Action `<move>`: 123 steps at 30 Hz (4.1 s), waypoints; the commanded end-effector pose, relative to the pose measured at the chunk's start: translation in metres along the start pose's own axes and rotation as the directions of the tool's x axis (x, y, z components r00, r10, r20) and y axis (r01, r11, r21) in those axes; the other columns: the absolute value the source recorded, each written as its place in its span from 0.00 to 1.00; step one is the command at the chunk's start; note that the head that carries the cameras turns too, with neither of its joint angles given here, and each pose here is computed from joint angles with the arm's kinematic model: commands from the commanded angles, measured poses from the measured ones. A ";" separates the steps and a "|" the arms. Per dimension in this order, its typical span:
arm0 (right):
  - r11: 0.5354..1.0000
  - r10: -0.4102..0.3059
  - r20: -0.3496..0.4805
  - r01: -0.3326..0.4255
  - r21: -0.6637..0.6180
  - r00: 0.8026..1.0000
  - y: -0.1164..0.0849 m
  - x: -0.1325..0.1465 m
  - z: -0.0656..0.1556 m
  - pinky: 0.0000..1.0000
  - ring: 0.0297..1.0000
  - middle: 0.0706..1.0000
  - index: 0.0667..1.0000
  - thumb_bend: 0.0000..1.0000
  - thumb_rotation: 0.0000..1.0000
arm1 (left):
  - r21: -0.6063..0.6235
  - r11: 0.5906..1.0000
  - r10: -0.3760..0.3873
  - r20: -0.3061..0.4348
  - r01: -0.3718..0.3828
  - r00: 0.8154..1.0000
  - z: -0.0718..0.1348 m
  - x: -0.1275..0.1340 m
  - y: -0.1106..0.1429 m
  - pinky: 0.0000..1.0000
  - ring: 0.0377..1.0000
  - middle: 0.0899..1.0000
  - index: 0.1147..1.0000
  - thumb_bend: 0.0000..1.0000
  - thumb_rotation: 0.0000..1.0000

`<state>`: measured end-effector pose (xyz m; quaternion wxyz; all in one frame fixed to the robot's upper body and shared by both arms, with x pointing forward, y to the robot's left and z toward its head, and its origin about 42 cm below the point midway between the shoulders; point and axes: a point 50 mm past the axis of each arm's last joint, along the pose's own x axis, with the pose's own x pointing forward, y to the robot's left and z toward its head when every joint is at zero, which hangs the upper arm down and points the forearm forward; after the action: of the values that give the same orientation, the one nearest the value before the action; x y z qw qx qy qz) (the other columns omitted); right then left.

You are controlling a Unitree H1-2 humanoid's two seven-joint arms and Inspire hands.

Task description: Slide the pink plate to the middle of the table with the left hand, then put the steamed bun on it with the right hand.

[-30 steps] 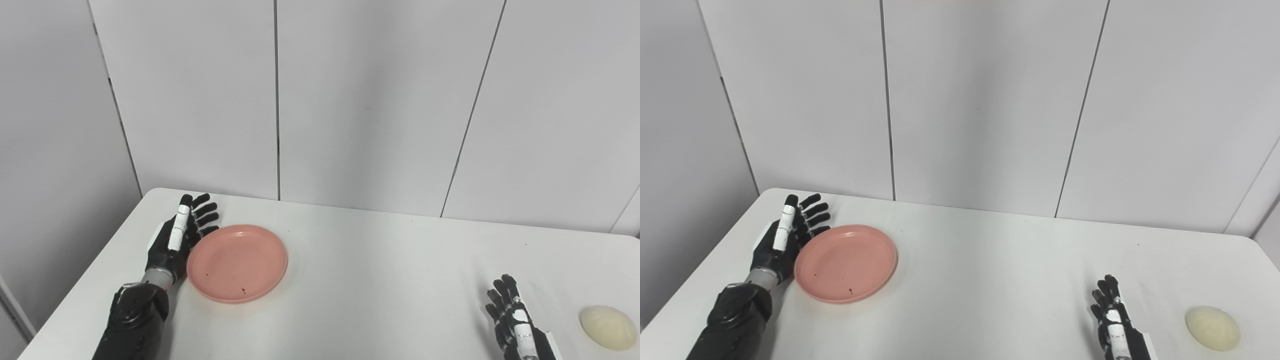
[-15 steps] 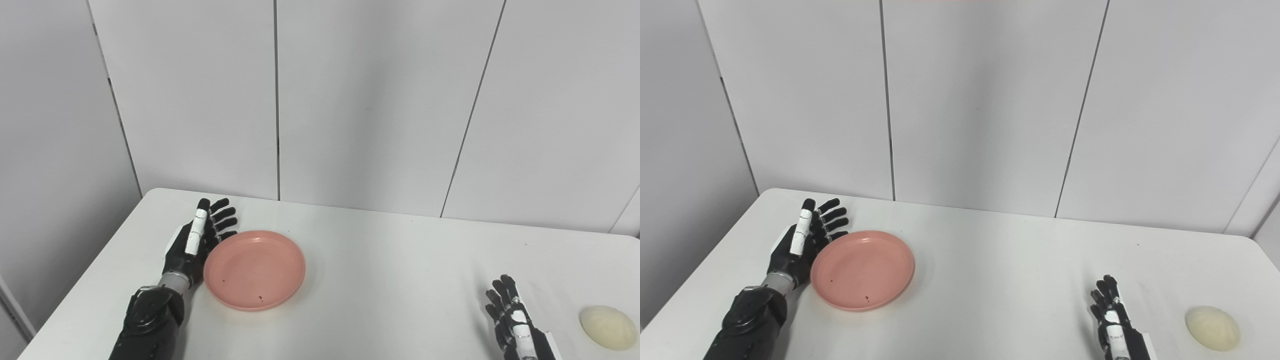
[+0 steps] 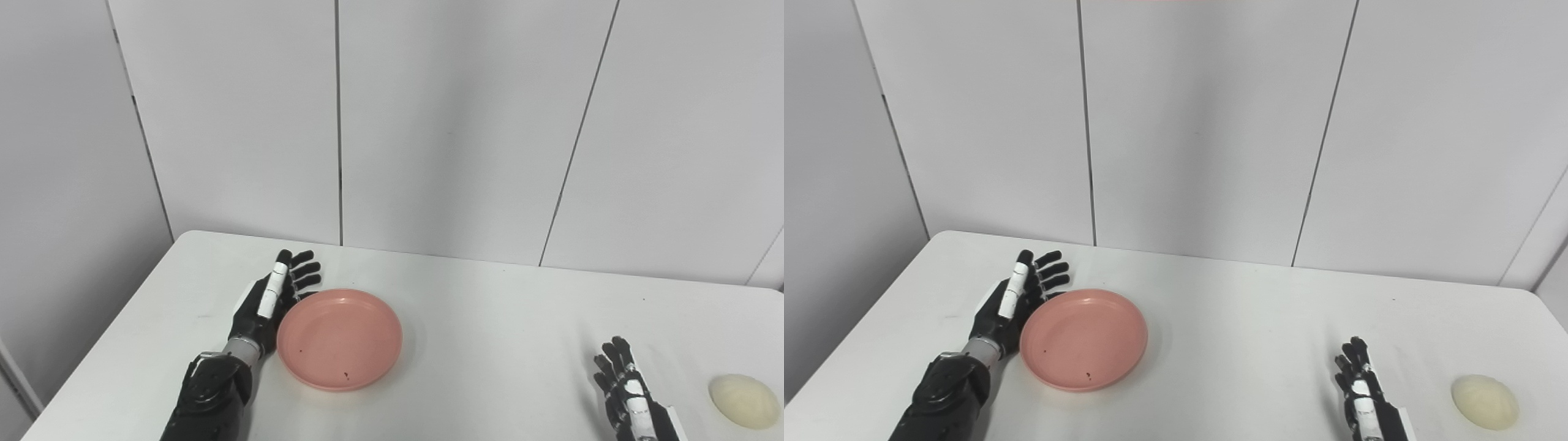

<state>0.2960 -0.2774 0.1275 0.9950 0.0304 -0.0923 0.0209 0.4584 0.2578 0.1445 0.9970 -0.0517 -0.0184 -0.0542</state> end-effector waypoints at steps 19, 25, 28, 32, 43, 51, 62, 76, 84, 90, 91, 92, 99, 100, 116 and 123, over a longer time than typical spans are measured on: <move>1.000 -0.006 -0.042 0.007 0.014 0.999 0.011 -0.016 -0.014 0.99 0.96 0.96 0.98 0.80 0.91 | 0.033 0.999 -0.019 0.063 0.017 0.998 0.020 0.013 -0.029 0.69 0.80 0.81 0.76 0.89 0.92; 1.000 -0.007 -0.044 0.008 0.007 0.999 0.021 -0.015 -0.012 0.97 0.95 0.95 0.97 0.79 0.91 | 0.019 1.000 -0.005 0.084 0.003 0.996 0.020 0.011 -0.032 0.69 0.83 0.86 0.78 0.88 0.93; 1.000 -0.009 -0.047 0.009 0.009 0.999 0.028 -0.014 -0.012 0.96 0.95 0.95 0.96 0.79 0.90 | 0.010 1.000 0.001 0.090 -0.001 0.996 0.020 0.010 -0.031 0.71 0.85 0.87 0.80 0.89 0.92; 1.000 -0.008 -0.053 0.009 0.014 0.999 0.037 -0.013 -0.012 0.96 0.95 0.95 0.95 0.79 0.89 | 0.002 1.000 0.002 0.088 -0.002 0.996 0.021 0.009 -0.028 0.74 0.87 0.90 0.83 0.89 0.93; 1.000 -0.002 -0.062 0.004 0.017 0.998 0.052 -0.009 -0.012 0.97 0.96 0.94 0.95 0.79 0.88 | -0.023 0.999 -0.030 0.094 0.032 0.995 0.019 0.005 -0.036 0.73 0.89 0.90 0.82 0.89 0.90; 1.000 0.000 -0.065 0.001 0.018 0.998 0.057 -0.008 -0.011 0.97 0.96 0.94 0.95 0.78 0.88 | -0.057 0.997 -0.052 0.108 0.058 0.993 0.017 0.004 -0.048 0.73 0.91 0.91 0.84 0.89 0.91; 1.000 0.011 -0.057 -0.010 0.014 0.998 0.061 -0.007 -0.011 0.97 0.96 0.95 0.95 0.76 0.88 | -0.053 0.995 -0.073 0.103 0.079 0.992 0.013 0.003 -0.064 0.71 0.91 0.91 0.84 0.89 0.92; 1.000 0.010 -0.056 -0.009 0.018 0.998 0.066 -0.008 -0.011 0.97 0.95 0.94 0.95 0.75 0.86 | -0.105 0.991 -0.071 0.112 0.082 0.991 0.007 0.001 -0.098 0.77 0.90 0.90 0.80 0.87 0.88; 1.000 0.011 -0.059 -0.010 0.017 0.998 0.068 -0.008 -0.011 0.97 0.96 0.94 0.95 0.74 0.86 | -0.131 0.989 -0.059 0.101 0.072 0.993 0.005 0.000 -0.107 0.75 0.89 0.89 0.80 0.89 0.88; 1.000 0.010 -0.062 -0.010 0.008 0.998 0.067 -0.008 -0.011 0.96 0.95 0.95 0.96 0.75 0.87 | -0.122 0.988 -0.083 0.091 0.094 0.992 0.000 -0.005 -0.110 0.75 0.89 0.89 0.80 0.88 0.88; 1.000 0.010 -0.063 -0.010 0.007 0.998 0.067 -0.008 -0.011 0.96 0.95 0.95 0.96 0.75 0.87 | -0.119 0.988 -0.088 0.088 0.099 0.992 -0.001 -0.007 -0.110 0.76 0.89 0.89 0.80 0.88 0.89; 1.000 0.010 -0.063 -0.009 0.007 0.998 0.067 -0.008 -0.011 0.96 0.95 0.95 0.96 0.75 0.87 | -0.118 0.988 -0.092 0.087 0.102 0.992 -0.002 -0.007 -0.110 0.77 0.90 0.90 0.81 0.87 0.89; 1.000 0.011 -0.061 -0.010 0.011 0.998 0.068 -0.008 -0.011 0.97 0.95 0.95 0.96 0.74 0.86 | -0.134 0.988 -0.072 0.072 0.081 0.995 -0.007 -0.019 -0.119 0.82 0.90 0.90 0.78 0.89 0.86; 1.000 0.011 -0.062 -0.010 0.012 0.998 0.068 -0.008 -0.011 0.97 0.95 0.95 0.96 0.73 0.86 | -0.136 0.988 -0.069 0.072 0.078 0.995 -0.007 -0.021 -0.121 0.83 0.91 0.90 0.79 0.89 0.87; 1.000 0.015 -0.061 -0.016 -0.007 0.998 0.069 -0.009 -0.010 0.97 0.96 0.95 0.96 0.73 0.87 | -0.135 0.990 -0.035 0.085 0.047 0.996 0.001 -0.045 -0.150 0.94 0.94 0.93 0.80 0.83 0.93; 1.000 0.017 -0.057 -0.018 -0.017 0.998 0.070 -0.009 -0.009 0.97 0.95 0.95 0.96 0.72 0.87 | -0.151 0.987 -0.042 0.087 0.055 0.995 0.003 -0.049 -0.154 0.95 0.94 0.93 0.81 0.83 0.91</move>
<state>0.2914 -0.2109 0.1285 0.9964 0.0154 -0.0777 0.0311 0.3897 0.1184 0.1437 0.9891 -0.1280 -0.0268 -0.0672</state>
